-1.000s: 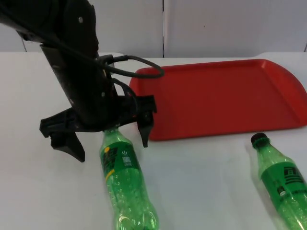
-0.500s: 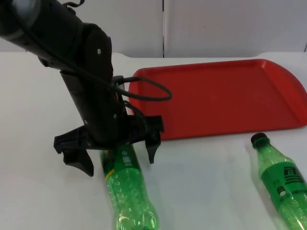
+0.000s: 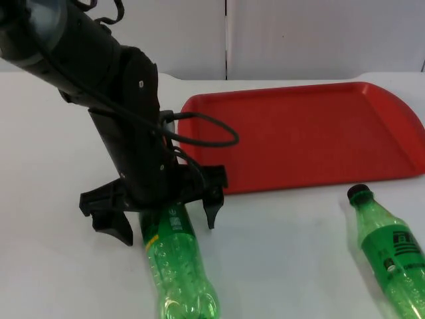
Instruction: Place the bottle upright on the tray.
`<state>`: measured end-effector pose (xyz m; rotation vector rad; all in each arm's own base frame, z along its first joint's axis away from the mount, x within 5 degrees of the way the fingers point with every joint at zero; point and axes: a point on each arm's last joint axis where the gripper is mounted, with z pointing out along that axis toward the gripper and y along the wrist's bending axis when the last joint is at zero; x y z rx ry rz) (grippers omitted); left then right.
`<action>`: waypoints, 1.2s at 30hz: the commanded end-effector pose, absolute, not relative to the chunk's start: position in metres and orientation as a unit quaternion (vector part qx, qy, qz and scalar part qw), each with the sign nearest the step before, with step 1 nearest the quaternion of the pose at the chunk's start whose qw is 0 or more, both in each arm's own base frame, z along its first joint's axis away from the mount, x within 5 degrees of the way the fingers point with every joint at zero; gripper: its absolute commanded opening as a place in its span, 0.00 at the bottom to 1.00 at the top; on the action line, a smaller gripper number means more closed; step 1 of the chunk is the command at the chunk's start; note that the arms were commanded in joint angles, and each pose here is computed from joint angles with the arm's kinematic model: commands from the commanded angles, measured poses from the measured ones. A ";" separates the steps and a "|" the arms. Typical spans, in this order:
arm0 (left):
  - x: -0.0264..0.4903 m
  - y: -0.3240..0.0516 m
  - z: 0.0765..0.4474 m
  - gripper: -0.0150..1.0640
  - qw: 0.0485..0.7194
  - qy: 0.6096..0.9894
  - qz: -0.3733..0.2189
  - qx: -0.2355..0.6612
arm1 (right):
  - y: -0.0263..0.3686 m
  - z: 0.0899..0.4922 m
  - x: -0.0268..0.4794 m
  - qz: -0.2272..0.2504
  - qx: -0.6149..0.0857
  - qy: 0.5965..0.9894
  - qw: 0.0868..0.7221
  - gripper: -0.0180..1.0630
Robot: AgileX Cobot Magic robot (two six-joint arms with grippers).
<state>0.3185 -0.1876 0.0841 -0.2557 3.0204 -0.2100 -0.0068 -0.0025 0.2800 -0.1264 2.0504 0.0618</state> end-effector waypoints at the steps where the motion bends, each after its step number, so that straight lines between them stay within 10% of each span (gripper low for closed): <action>1: 0.319 -0.190 0.083 0.99 0.055 0.993 -0.070 -0.083 | -0.002 0.280 -0.007 0.026 -0.050 0.852 0.520 0.98; 16: 0.316 -0.188 0.076 0.95 0.048 0.994 -0.061 -0.077 | -0.002 0.280 -0.007 0.026 -0.050 0.852 0.520 0.98; 19: 0.316 -0.188 0.076 0.84 0.047 0.994 -0.062 -0.079 | -0.002 0.280 -0.007 0.026 -0.050 0.852 0.520 0.98; 27: 0.314 -0.189 0.076 0.02 0.037 0.994 -0.062 -0.079 | -0.002 0.280 -0.007 0.026 -0.050 0.852 0.520 0.98; 36: 0.314 -0.189 0.076 0.01 0.037 0.995 -0.062 -0.074 | -0.002 0.280 -0.007 0.026 -0.050 0.852 0.520 0.98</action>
